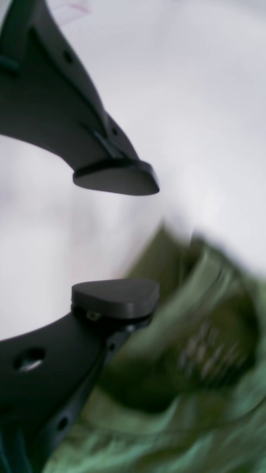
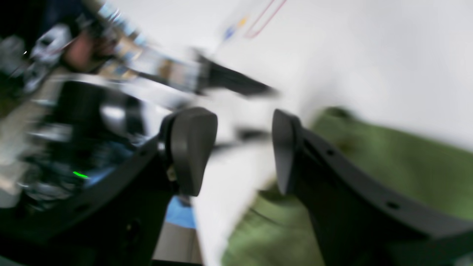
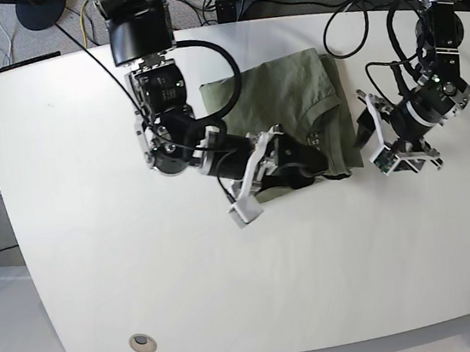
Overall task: Fold the T-shirt properly
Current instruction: 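Fold the held end with the right gripper over toward the left gripper, then press and square the folded bundle with both grippers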
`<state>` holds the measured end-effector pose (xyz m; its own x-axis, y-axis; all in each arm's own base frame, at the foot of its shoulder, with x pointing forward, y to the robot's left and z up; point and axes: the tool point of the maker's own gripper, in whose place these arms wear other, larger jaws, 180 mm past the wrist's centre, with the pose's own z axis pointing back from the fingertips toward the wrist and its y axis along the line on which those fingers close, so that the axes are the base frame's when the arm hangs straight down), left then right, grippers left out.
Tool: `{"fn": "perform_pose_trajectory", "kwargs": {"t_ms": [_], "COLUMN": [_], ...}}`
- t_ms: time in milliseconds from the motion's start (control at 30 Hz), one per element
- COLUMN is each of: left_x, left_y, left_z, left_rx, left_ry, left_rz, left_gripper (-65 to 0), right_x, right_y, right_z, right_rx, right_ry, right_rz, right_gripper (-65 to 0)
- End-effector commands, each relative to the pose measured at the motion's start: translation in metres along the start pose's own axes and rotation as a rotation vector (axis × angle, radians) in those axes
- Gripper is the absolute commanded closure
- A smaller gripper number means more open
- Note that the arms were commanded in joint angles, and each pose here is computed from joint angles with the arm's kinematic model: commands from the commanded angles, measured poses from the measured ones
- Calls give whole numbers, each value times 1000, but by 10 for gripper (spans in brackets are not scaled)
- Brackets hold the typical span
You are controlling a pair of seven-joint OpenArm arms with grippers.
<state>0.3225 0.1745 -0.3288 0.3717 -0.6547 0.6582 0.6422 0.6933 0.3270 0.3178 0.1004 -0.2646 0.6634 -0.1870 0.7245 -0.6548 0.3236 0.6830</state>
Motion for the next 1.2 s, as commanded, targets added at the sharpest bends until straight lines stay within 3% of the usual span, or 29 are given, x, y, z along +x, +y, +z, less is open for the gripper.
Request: {"fn": "perform_pose_trajectory", "kwargs": {"t_ms": [0, 167, 333, 500, 600, 867, 1100, 1167], "left_x": [27, 30, 31, 24, 21, -11, -48, -64], "left_y": [34, 62, -1, -61, -98, -134, -118, -104], "left_z": [18, 38, 33, 22, 17, 2, -28, -37], "left_rx": [95, 192, 100, -12, -108, -210, -220, -198], "left_ry": [-80, -111, -152, -150, -129, -34, 74, 131], "left_rz": [-26, 7, 87, 184, 180, 219, 259, 238], "left_gripper": [-335, -335, -317, -160, -133, -135, -136, -136], "right_x": [18, 35, 36, 27, 31, -7, -47, -57], "right_y": [-5, -30, -55, -69, -74, -115, -148, -152], "right_z": [12, 34, 39, 28, 21, 12, 37, 49], "right_rx": [-12, -90, -230, -341, -392, -465, -506, -521], "right_ry": [-41, -31, 10, 96, 98, 134, 117, 123], "right_rz": [32, 101, 215, 321, 381, 348, 265, 257], "right_gripper": [-287, -285, -285, -285, -285, -284, -282, -250]}}
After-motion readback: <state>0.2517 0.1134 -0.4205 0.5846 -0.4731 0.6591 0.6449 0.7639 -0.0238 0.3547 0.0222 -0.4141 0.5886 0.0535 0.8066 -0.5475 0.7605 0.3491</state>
